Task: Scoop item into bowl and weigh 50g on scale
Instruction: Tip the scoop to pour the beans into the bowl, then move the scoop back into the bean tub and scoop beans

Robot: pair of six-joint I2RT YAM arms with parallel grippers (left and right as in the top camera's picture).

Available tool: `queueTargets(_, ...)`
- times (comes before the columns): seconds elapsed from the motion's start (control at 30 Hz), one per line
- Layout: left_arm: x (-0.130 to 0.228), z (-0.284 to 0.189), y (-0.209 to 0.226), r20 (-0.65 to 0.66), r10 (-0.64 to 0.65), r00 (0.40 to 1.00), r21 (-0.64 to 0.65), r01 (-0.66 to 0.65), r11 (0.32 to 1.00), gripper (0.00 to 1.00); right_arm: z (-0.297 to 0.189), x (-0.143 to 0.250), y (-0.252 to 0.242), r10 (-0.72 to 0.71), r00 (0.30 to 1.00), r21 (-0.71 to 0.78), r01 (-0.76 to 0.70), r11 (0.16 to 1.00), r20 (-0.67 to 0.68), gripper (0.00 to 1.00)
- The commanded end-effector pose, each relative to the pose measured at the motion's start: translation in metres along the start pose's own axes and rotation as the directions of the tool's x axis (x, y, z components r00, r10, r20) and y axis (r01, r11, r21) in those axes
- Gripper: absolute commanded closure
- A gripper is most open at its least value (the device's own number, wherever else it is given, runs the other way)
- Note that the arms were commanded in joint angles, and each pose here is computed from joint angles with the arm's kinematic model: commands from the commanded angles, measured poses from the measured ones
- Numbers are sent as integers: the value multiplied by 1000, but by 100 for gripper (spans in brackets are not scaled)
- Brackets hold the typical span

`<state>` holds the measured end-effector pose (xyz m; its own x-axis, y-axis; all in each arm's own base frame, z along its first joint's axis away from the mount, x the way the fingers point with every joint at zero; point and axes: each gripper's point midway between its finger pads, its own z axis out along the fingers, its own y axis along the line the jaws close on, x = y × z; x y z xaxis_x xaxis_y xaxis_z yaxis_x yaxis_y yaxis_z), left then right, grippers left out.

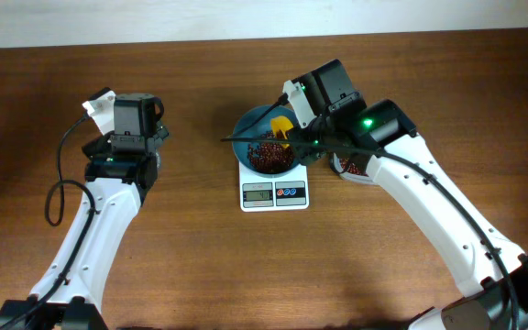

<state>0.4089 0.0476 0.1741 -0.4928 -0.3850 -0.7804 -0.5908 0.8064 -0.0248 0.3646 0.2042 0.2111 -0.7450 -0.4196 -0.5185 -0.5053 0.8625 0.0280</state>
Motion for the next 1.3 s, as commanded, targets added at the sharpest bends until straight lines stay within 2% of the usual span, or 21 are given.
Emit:
queueTargets(0.0,-2,2,0,3,-15,1000,-6,15,1000,1,-7,-10,5,22,999,-19,-22,1000,29,96)
queueTargets(0.47,-2,2,0,2,-15,1000,-6,15,1000,1,-8,-9,4,28,999,-15,-28,1000,27,96)
queueTargets(0.6,-2,2,0,2,-15,1000,-6,15,1000,1,3,-12,-12,-91,996,81,89,993,17,96)
queueTargets(0.7,-2,2,0,2,-15,1000,-6,15,1000,1,0,-13,-4,-123,992,87,121,989,14,96)
queueTargets(0.8,-2,2,0,2,-15,1000,-6,15,1000,1,-7,-23,-17,-175,984,248,165,955,19,96)
queueTargets(1.03,-2,2,0,2,-15,1000,-6,15,1000,1,-7,-26,-8,-186,982,224,176,959,26,96)
queueTargets(1.13,-2,2,0,2,-15,1000,-6,15,1000,1,-20,-33,-11,-111,991,227,92,970,72,96)
queueTargets(1.27,-2,2,-1,2,-14,1000,-5,14,1000,1,-79,-43,-37,5,989,251,-43,967,148,96)
